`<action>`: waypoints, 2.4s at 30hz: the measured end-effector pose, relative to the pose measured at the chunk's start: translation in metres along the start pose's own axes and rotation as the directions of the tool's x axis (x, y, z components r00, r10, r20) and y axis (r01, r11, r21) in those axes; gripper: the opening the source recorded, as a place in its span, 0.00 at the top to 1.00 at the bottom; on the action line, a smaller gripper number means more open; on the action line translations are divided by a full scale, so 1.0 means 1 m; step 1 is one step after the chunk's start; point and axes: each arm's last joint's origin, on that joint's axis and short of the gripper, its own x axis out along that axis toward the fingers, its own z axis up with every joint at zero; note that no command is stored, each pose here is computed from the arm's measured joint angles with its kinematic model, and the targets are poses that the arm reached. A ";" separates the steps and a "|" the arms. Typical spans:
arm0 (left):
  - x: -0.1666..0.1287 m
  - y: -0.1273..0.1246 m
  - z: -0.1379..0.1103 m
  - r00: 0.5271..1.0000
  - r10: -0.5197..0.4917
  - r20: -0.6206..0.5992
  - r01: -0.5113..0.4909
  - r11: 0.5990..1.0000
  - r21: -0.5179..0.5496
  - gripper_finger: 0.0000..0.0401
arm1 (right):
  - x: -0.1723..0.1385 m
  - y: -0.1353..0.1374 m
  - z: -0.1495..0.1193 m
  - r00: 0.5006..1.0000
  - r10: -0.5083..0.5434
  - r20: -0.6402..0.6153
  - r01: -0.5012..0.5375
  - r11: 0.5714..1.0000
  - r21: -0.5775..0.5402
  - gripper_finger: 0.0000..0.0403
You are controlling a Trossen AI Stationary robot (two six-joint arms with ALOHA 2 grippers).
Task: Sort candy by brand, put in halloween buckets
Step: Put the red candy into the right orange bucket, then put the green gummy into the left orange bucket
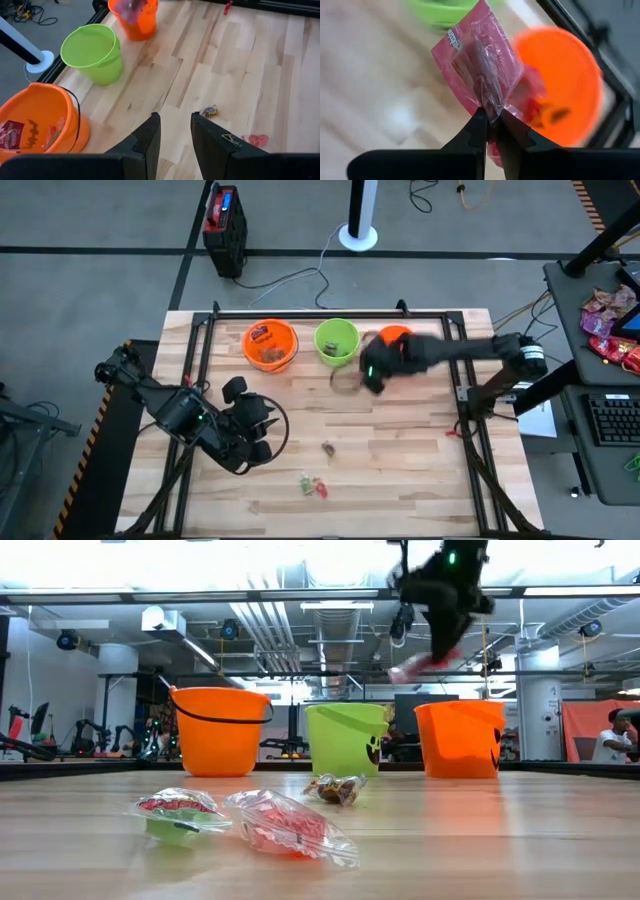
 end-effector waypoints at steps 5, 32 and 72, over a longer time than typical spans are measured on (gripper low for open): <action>0.003 0.002 0.004 1.000 0.000 0.009 0.001 0.999 -0.033 0.77 | 0.027 -0.055 0.014 0.994 -0.021 -0.111 0.038 0.988 0.153 0.94; 0.071 -0.028 -0.054 0.901 -0.324 -0.289 0.401 0.876 0.267 0.77 | 0.028 -0.060 0.010 0.990 0.130 -0.056 -0.112 0.962 0.249 0.51; 0.214 -0.108 -0.141 0.799 -0.429 -0.422 0.602 0.566 0.564 0.62 | 0.002 0.005 -0.030 0.977 0.215 0.006 -0.207 0.933 0.295 0.51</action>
